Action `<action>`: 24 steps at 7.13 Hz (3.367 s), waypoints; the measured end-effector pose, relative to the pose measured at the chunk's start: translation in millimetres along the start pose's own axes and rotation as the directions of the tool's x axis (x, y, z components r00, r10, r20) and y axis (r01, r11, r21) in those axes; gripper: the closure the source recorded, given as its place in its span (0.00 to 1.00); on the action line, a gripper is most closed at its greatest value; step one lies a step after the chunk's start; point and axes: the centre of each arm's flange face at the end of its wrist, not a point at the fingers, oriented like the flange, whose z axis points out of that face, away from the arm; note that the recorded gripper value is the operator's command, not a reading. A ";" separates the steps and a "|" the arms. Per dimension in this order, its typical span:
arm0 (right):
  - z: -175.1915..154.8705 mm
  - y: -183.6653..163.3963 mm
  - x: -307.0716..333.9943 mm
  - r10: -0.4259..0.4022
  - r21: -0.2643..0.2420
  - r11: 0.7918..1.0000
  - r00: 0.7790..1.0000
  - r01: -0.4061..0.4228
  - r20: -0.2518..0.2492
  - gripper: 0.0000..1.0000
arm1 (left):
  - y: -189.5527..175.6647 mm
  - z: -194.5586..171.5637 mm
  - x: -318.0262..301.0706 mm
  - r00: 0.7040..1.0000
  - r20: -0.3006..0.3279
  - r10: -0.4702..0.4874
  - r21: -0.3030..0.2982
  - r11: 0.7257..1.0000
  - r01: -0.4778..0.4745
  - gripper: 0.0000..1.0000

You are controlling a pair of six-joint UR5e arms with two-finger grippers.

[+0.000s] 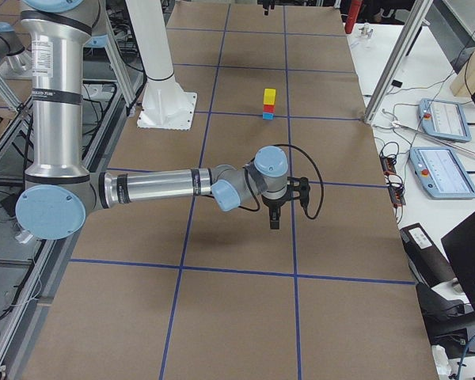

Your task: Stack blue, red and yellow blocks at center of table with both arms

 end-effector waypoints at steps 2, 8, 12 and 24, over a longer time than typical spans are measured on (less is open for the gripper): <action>-6.9 -19.4 26.2 -0.021 -0.032 0.999 1.000 0.021 -0.014 0.00 | 4.8 -3.9 -13.6 1.000 0.007 -0.024 0.004 1.000 0.024 0.00; -23.5 -65.8 5.7 -0.123 -0.080 0.990 0.991 0.118 -0.054 0.00 | 12.8 -17.3 -37.3 0.989 0.046 -0.143 0.024 0.990 0.142 0.00; -18.5 -64.6 -1.0 -0.130 -0.091 0.988 0.991 0.127 -0.032 0.00 | 13.7 -15.7 -39.4 0.988 0.042 -0.150 0.022 0.989 0.150 0.00; -34.9 -34.0 9.6 -0.103 -0.065 0.993 0.994 0.101 -0.039 0.00 | 79.6 -43.4 -42.3 0.977 0.025 -0.212 0.063 0.976 0.210 0.00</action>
